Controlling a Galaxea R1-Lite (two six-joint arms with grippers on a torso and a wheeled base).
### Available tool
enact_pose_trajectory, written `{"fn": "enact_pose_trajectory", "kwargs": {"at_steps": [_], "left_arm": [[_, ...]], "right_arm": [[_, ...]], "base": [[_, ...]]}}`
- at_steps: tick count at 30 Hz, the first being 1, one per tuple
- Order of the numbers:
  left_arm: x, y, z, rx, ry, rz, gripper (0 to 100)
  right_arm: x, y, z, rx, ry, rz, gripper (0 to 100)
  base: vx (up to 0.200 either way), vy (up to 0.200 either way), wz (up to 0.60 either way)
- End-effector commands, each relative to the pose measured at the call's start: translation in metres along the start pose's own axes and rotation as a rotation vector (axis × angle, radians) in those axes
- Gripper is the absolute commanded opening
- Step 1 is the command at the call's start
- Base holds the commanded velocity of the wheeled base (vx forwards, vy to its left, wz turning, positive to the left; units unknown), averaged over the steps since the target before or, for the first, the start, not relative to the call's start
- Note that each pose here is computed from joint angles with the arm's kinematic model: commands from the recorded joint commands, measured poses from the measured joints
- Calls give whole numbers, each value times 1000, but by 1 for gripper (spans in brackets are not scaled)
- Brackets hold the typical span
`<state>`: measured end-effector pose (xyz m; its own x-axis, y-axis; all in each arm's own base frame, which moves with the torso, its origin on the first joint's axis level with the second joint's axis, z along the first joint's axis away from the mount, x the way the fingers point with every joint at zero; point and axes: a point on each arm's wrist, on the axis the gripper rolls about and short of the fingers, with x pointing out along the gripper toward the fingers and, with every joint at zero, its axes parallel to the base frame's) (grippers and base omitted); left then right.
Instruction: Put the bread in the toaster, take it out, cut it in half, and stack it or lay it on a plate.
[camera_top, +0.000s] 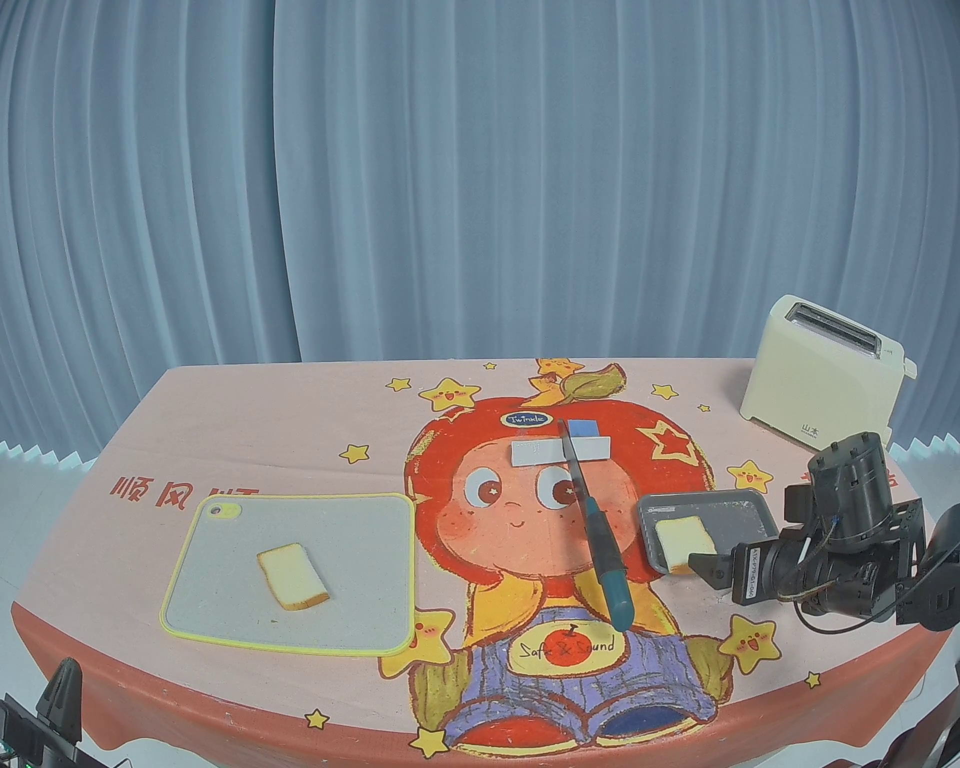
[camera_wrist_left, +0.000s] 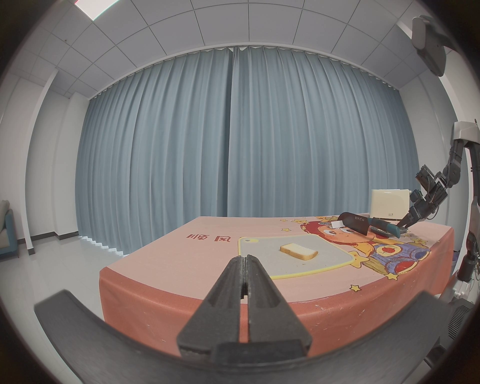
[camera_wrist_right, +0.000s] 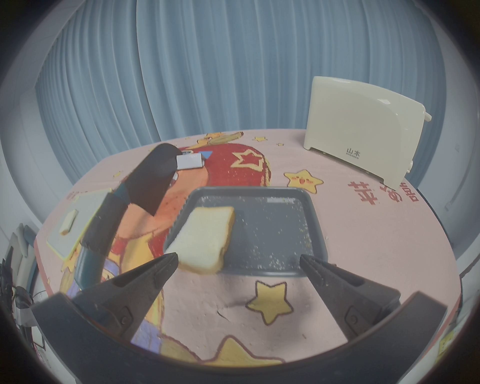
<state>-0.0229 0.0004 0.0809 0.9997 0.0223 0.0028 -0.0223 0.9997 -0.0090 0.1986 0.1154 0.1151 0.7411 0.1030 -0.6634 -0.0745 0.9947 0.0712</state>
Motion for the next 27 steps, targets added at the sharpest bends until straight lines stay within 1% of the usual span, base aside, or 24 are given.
{"fn": "enact_pose_trajectory", "kwargs": {"at_steps": [1, 6, 10, 12, 14, 15, 17, 23, 27], "left_arm": [[0, 0, -5, 0, 4, -1, 0], [0, 0, -5, 0, 6, 1, 0], [0, 0, -5, 0, 6, 1, 0], [0, 0, -5, 0, 4, 1, 0], [0, 0, -5, 0, 6, 1, 0], [0, 0, -5, 0, 4, 1, 0], [0, 0, -5, 0, 4, 1, 0], [0, 0, -5, 0, 6, -1, 0], [0, 0, -5, 0, 6, 1, 0]], "right_arm": [[1, 1, 1, 9, -23, 9, 100], [3, 1, 0, 8, -23, 1, 100], [-7, -2, 1, 4, -48, 13, 100], [-12, -3, 2, -8, -60, 18, 100], [-18, -4, -2, -47, -72, 27, 100], [-19, -5, -4, -63, -69, 29, 100], [-17, -5, -6, -77, -60, 23, 100], [-8, -4, -10, -89, -24, 5, 100], [-2, -5, -11, -87, -5, -10, 100]], "base": [[0, 0, 0], [0, 0, 0], [0, 0, 0], [0, 0, 0], [0, 0, 0], [0, 0, 0], [0, 0, 0], [0, 0, 0], [0, 0, 0]]}}
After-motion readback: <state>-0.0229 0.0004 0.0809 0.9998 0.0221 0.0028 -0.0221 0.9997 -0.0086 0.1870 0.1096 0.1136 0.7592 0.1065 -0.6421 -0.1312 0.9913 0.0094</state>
